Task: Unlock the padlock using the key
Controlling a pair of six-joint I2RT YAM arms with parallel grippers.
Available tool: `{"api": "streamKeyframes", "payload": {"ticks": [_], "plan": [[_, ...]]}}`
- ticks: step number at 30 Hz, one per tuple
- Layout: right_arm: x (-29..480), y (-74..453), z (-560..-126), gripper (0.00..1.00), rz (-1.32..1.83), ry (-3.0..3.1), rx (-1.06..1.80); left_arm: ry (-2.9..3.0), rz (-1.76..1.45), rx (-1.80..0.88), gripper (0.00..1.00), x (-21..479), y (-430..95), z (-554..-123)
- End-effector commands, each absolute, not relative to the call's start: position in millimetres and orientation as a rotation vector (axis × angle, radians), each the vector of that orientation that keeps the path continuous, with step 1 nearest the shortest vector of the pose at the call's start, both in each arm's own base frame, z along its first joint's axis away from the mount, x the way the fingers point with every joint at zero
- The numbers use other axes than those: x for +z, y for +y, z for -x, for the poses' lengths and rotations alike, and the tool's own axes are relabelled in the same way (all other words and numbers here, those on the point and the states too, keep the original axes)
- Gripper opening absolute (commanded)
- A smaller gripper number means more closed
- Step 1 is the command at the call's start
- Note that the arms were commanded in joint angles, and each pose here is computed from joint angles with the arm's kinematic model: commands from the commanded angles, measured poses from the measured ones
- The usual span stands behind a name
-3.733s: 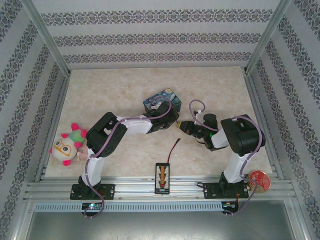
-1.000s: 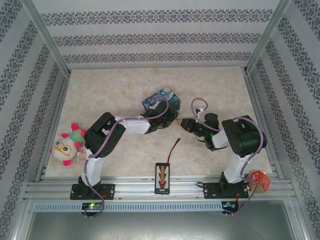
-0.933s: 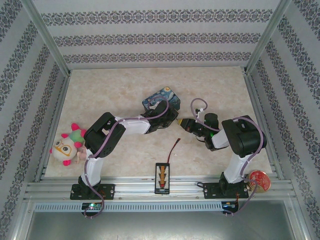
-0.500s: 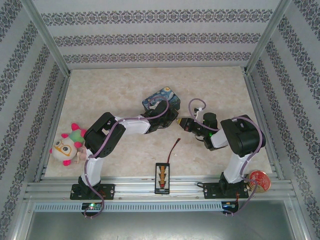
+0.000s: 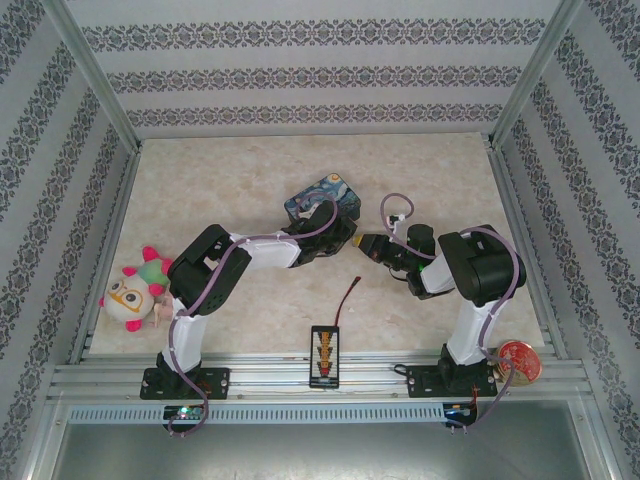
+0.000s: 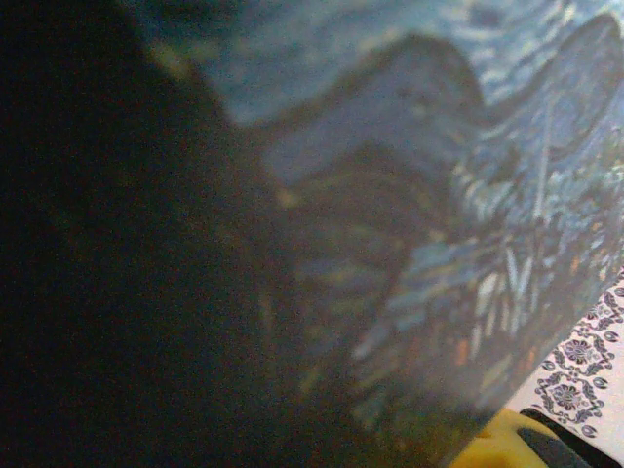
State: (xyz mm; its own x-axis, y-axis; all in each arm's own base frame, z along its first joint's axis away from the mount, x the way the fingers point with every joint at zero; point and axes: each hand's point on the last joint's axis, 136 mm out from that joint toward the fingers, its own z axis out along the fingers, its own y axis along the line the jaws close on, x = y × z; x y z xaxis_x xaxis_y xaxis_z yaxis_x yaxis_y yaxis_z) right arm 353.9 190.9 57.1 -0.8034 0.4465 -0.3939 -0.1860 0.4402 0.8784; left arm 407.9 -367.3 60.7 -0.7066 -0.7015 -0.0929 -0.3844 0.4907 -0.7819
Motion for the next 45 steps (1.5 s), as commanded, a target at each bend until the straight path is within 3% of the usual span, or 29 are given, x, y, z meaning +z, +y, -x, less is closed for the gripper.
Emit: {"api": "streamKeyframes", "payload": {"ticks": [1,40,45], "plan": [[49.3,184.4,-358.1,0.00,-0.283,2.111,1.369,2.473,0.994,-1.203,0.00,43.1,-386.1,-375.4],[45.0,187.0,-388.8,0.00,-0.489,2.048,1.468,2.585,0.911,-1.245,0.00,39.6,-404.8,-358.7],[49.7,191.4,-390.7,0.00,-0.483,2.032,1.499,2.625,0.883,-1.255,0.08,36.6,-406.6,-351.5]]}}
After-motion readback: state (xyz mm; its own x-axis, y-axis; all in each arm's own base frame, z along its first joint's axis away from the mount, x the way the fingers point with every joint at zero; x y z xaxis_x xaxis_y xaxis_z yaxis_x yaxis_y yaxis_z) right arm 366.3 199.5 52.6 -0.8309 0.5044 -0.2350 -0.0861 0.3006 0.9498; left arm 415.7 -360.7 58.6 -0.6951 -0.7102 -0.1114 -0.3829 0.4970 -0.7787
